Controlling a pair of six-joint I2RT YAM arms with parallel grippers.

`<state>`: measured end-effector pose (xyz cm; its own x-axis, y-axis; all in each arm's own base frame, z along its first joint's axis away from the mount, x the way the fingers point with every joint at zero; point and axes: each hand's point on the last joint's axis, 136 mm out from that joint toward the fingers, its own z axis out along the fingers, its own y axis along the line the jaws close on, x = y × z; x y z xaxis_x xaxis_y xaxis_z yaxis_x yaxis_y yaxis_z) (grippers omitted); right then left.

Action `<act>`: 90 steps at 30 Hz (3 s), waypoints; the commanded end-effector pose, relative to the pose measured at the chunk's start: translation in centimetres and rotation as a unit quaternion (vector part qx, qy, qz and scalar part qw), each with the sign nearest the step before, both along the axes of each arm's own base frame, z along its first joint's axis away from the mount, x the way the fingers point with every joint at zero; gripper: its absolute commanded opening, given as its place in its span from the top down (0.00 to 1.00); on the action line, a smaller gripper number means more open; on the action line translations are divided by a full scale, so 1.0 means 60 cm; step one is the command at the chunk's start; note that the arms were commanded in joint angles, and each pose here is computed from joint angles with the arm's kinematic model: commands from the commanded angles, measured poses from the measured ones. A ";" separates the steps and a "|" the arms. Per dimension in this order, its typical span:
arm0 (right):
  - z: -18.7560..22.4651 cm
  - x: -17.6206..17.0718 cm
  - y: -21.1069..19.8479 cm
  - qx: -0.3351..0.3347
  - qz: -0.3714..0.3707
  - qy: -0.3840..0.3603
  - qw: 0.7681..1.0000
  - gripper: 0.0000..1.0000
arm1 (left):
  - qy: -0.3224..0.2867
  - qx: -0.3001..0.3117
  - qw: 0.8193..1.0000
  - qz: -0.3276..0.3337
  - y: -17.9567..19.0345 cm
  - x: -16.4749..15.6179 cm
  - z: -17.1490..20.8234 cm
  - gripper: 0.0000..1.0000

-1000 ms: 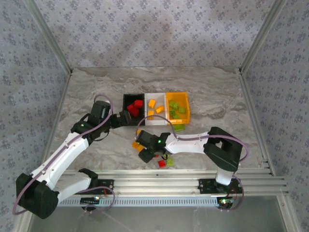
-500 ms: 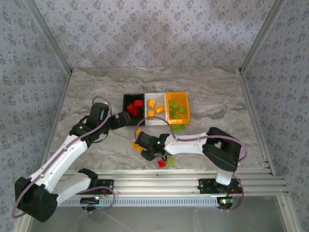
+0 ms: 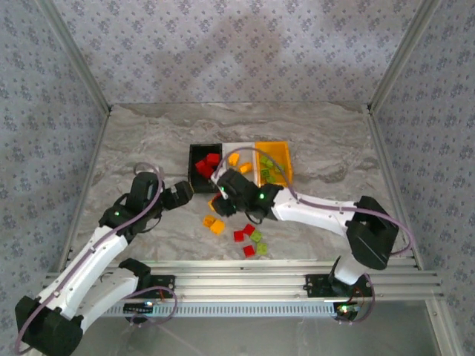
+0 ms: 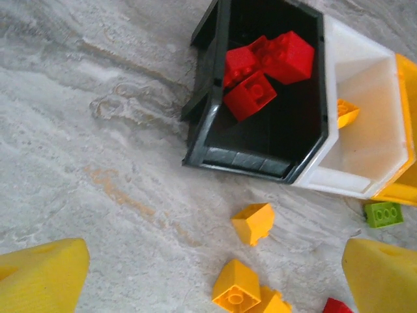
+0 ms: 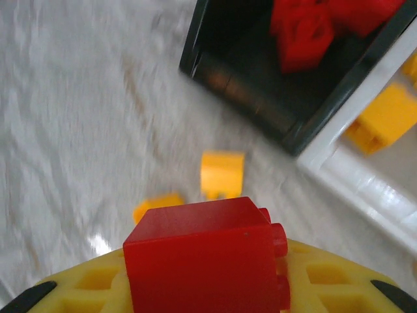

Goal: Sort the legos into containers by color

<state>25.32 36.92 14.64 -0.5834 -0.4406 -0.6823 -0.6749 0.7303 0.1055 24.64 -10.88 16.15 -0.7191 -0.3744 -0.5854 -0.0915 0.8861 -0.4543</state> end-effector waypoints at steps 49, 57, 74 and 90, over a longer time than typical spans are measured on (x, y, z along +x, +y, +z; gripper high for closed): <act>0.019 0.046 -0.278 0.168 -0.347 -0.003 0.923 0.18 | 0.076 0.119 0.917 -0.374 -0.310 -0.124 -0.119 0.16; 0.024 0.032 -0.339 0.181 -0.378 -0.017 0.908 0.17 | 0.107 0.150 0.895 -0.405 -0.337 -0.147 -0.167 0.18; 0.031 0.027 -0.376 0.202 -0.395 -0.026 0.896 0.16 | 0.135 0.222 0.879 -0.401 -0.322 -0.146 -0.236 0.37; 0.032 0.030 -0.380 0.208 -0.400 -0.026 0.892 0.16 | 0.084 0.192 0.905 -0.371 -0.317 -0.119 -0.172 0.67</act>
<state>27.22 14.48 16.63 -0.5670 0.3777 -0.7320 0.0162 0.8936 0.4486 16.68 -30.26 3.52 -0.7842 0.5001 -0.3673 0.5731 0.8108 -0.1195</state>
